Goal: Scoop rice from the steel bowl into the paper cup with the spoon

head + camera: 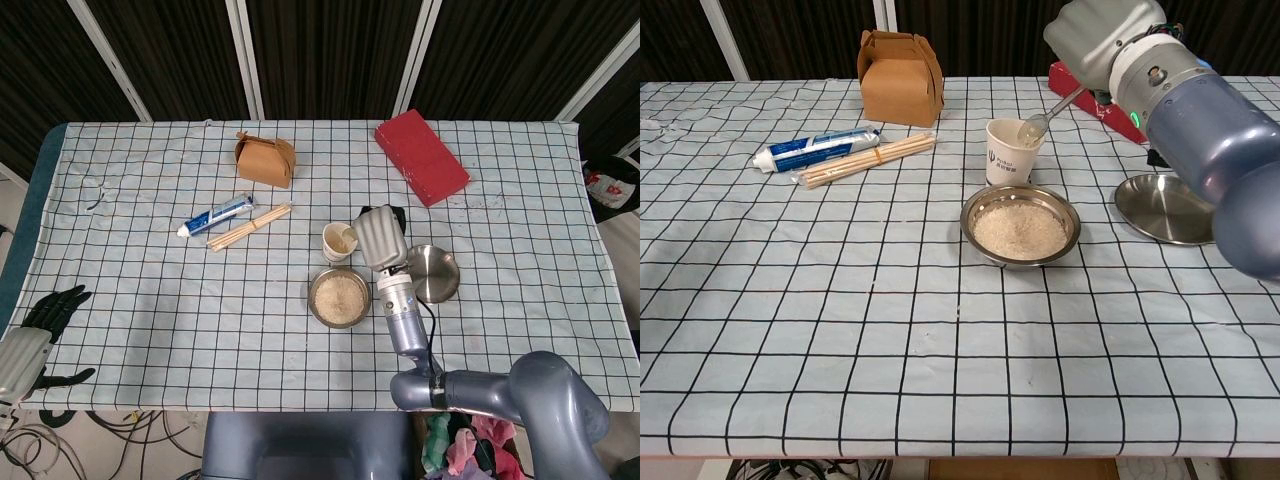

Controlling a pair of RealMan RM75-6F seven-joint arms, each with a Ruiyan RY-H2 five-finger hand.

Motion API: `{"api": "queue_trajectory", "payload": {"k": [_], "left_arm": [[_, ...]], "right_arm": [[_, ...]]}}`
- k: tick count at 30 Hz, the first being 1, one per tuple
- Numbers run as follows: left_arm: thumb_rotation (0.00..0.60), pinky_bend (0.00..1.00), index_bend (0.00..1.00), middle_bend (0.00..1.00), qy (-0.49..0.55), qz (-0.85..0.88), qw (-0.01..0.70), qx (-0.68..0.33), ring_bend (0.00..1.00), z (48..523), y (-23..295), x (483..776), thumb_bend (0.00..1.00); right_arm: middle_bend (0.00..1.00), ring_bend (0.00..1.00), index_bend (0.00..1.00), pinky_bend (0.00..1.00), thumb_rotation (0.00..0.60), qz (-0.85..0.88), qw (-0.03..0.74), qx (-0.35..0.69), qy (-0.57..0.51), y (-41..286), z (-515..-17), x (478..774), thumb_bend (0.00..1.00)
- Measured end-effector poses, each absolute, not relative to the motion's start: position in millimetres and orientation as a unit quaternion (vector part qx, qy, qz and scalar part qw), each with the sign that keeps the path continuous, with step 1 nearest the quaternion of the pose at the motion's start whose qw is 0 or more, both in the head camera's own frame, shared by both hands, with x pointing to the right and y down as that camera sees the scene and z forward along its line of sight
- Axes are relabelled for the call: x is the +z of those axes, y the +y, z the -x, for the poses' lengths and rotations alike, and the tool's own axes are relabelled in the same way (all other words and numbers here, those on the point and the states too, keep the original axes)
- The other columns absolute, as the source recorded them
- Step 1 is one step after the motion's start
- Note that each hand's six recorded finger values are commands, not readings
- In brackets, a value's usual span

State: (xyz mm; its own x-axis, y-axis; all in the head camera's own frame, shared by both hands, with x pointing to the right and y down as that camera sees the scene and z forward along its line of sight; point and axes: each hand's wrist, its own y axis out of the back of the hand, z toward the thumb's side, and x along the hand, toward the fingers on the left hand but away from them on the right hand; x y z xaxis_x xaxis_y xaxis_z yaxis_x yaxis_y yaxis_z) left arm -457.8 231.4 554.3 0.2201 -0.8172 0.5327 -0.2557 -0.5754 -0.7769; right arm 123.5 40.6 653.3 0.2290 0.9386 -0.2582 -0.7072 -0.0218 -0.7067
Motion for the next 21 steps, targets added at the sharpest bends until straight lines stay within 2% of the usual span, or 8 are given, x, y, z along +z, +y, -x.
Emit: {"api": "queue_trajectory", "payload": {"k": [11, 21], "left_arm": [[0.600, 0.00, 0.00, 0.00, 0.367, 0.730, 0.279, -0.505, 0.00, 458, 231, 554, 0.02], [0.600, 0.00, 0.00, 0.00, 0.367, 0.730, 0.278, -0.505, 0.00, 458, 230, 555, 0.02]], "right_arm": [[1.00, 1.00, 0.68, 1.00, 0.600, 0.337, 0.771, 0.531, -0.094, 54, -111, 652, 0.49], [1.00, 1.00, 0.68, 1.00, 0.600, 0.313, 0.798, 0.507, -0.086, 57, -110, 653, 0.49]]}}
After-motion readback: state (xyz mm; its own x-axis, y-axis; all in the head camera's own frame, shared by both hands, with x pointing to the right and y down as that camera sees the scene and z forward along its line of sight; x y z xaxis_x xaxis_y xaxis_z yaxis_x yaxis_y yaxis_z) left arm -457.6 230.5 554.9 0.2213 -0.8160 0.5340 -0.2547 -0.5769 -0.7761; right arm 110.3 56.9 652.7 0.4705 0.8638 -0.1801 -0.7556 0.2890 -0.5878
